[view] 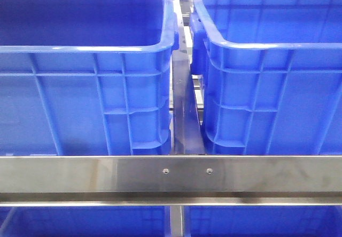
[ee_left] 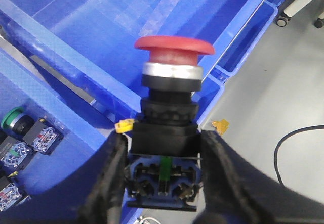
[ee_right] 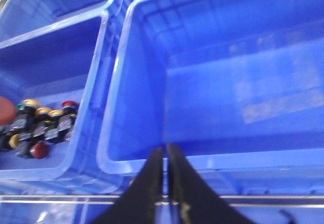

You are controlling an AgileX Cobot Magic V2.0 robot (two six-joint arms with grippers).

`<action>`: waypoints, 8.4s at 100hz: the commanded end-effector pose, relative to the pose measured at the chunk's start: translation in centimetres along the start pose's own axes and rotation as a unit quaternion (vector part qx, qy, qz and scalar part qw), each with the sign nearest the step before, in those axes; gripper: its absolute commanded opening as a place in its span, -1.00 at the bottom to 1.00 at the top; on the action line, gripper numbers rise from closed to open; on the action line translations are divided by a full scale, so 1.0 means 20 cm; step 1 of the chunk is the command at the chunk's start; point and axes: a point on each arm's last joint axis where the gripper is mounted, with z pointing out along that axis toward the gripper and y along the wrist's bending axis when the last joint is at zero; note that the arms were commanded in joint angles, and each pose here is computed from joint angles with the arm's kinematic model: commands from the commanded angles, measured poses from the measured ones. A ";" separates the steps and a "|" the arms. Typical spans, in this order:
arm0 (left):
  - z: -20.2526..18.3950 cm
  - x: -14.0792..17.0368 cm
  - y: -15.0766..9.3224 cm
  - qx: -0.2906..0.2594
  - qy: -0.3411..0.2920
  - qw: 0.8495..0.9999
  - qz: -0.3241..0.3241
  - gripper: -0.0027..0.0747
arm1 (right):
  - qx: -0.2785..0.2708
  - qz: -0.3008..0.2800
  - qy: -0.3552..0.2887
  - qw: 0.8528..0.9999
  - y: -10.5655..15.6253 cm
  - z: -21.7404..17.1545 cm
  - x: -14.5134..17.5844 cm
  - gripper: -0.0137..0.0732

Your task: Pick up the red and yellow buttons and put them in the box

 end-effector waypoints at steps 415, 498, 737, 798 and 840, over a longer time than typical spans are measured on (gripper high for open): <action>-0.74 0.83 0.30 -0.325 -0.230 0.896 -0.194 -0.98 | -0.033 -0.064 -0.105 0.992 -0.10 0.75 -0.50 -0.47; -0.74 0.83 0.30 -0.326 -0.233 0.896 -0.193 -0.98 | 0.182 -0.168 -0.045 0.968 -0.34 1.53 -0.26 -0.48; -0.74 0.83 0.30 -0.325 -0.232 0.896 -0.194 -0.98 | 0.100 -0.169 -0.163 0.967 -0.14 0.49 -0.18 0.51; -0.74 0.83 0.30 -0.325 -0.232 0.896 -0.194 -0.98 | 0.074 -0.170 -0.231 0.955 -0.14 0.16 -0.01 -0.71; -0.74 0.83 0.30 -0.325 -0.230 0.897 -0.195 -0.85 | 0.058 -0.173 -0.222 0.958 -0.13 0.16 0.00 -0.84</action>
